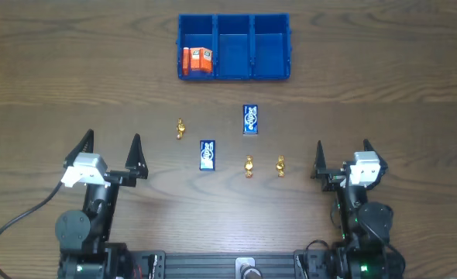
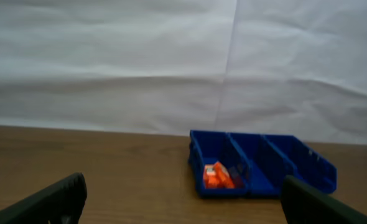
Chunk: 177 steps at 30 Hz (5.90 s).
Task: Sort Candies Into Trays
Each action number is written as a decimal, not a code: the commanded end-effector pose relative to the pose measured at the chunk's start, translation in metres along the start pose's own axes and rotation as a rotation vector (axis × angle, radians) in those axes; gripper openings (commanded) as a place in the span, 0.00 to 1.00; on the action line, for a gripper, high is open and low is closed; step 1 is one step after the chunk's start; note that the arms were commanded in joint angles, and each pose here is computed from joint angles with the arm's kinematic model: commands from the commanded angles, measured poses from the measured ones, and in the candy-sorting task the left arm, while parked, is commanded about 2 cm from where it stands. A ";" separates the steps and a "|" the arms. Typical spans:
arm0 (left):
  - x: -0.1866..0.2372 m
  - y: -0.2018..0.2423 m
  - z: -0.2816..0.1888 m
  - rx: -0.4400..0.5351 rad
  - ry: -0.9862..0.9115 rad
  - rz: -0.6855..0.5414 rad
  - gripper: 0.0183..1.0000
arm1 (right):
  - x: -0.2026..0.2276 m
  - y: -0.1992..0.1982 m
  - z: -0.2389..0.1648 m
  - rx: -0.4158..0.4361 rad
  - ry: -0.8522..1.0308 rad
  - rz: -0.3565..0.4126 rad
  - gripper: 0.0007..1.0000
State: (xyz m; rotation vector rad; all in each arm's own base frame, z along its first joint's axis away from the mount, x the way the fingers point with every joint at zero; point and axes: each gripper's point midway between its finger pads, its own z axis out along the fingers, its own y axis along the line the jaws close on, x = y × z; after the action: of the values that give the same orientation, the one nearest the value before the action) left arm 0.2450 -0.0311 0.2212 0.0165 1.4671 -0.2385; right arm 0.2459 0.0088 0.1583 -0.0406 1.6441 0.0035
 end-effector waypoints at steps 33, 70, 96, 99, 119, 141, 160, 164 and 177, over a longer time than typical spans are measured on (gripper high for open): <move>0.081 0.007 -0.012 -0.006 0.253 0.021 1.00 | 0.001 0.002 0.000 -0.011 0.000 -0.015 1.00; 0.081 0.007 -0.012 -0.006 0.253 0.021 1.00 | 0.025 0.260 0.060 -0.369 1.235 0.060 1.00; 0.081 0.007 -0.012 -0.006 0.253 0.021 1.00 | 0.145 0.302 0.052 0.004 1.312 0.055 0.95; 0.081 0.007 -0.012 -0.006 0.253 0.021 1.00 | 0.148 0.302 0.052 0.008 1.314 0.051 0.88; 0.081 0.007 -0.012 -0.006 0.253 0.021 1.00 | 0.000 0.269 0.136 -0.012 1.094 -0.026 0.20; 0.081 0.007 -0.012 -0.006 0.253 0.021 1.00 | -0.002 0.221 0.317 0.003 0.803 -0.021 0.23; 0.081 0.007 -0.012 -0.006 0.253 0.021 1.00 | -0.034 0.201 0.275 -0.001 0.878 -0.004 0.96; 0.081 0.007 -0.012 -0.006 0.253 0.021 1.00 | -0.022 0.187 0.218 -0.020 1.003 0.025 0.98; 0.081 0.007 -0.012 -0.006 0.253 0.021 1.00 | 0.121 0.191 0.116 0.006 1.366 0.038 0.98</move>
State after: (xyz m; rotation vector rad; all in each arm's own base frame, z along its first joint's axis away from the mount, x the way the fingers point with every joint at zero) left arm 0.2422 -0.0334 0.1559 0.0397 1.6723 -0.2244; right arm 0.3475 0.1966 0.0345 -0.0420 2.9973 -0.0060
